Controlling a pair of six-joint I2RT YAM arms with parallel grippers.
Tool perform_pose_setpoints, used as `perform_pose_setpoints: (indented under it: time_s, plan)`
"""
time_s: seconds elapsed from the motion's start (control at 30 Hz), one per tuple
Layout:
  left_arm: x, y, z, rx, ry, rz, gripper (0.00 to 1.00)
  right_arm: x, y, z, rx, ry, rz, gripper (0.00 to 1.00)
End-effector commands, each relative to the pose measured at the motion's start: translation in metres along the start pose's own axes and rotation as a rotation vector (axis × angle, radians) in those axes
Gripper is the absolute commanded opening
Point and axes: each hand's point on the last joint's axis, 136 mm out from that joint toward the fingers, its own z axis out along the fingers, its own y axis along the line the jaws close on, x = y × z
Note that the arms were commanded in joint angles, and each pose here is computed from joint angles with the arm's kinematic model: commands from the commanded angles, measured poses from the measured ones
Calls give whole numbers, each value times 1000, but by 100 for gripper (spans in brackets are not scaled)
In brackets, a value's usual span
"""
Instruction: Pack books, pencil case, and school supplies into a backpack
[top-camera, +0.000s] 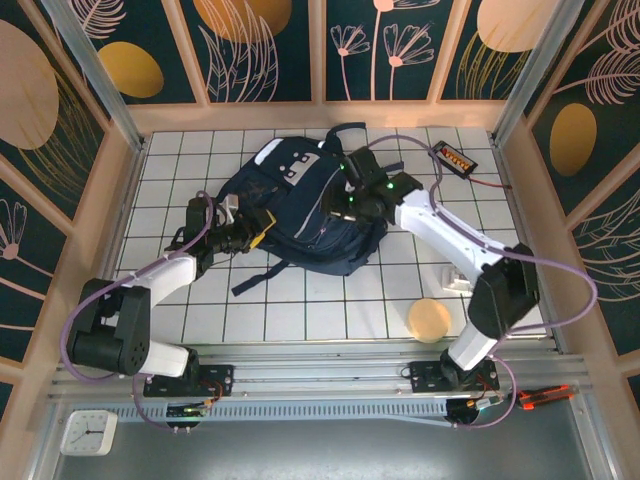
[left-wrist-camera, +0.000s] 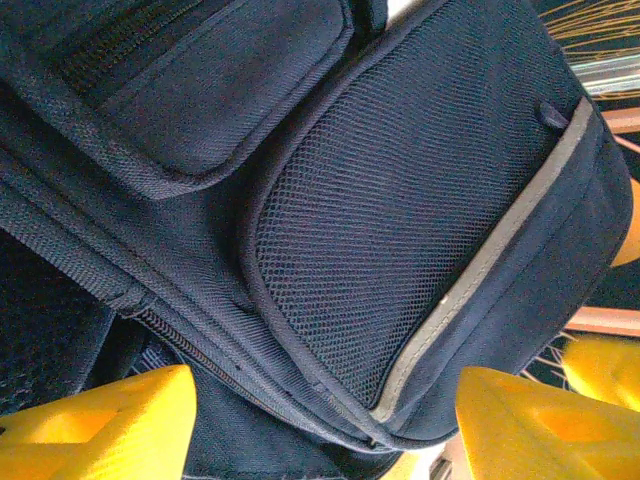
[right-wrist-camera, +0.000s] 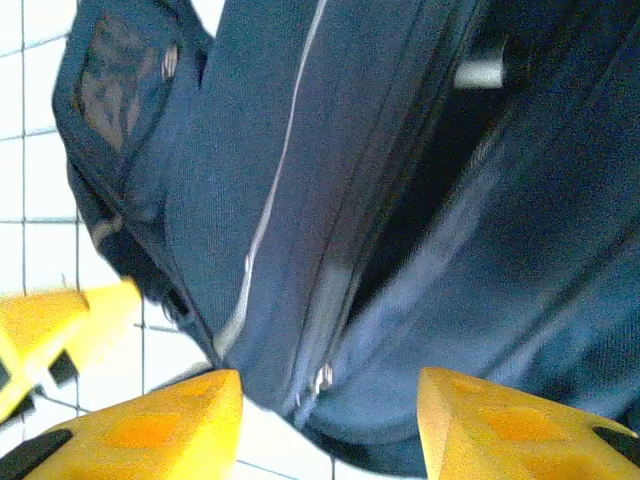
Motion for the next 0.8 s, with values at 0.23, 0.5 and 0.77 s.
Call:
perform_pose_setpoints:
  time_s: [0.23,0.5,0.77]
  plan:
    - [-10,-7,8,9,12,17,69,38,7,39,100,-8,-132,44]
    - [-7,-5,7,4,18,9,69,48,0,58,171,23,-198,40]
    - [-8,-5,7,9,9,0,70,56,-4,63,202,45,-238,28]
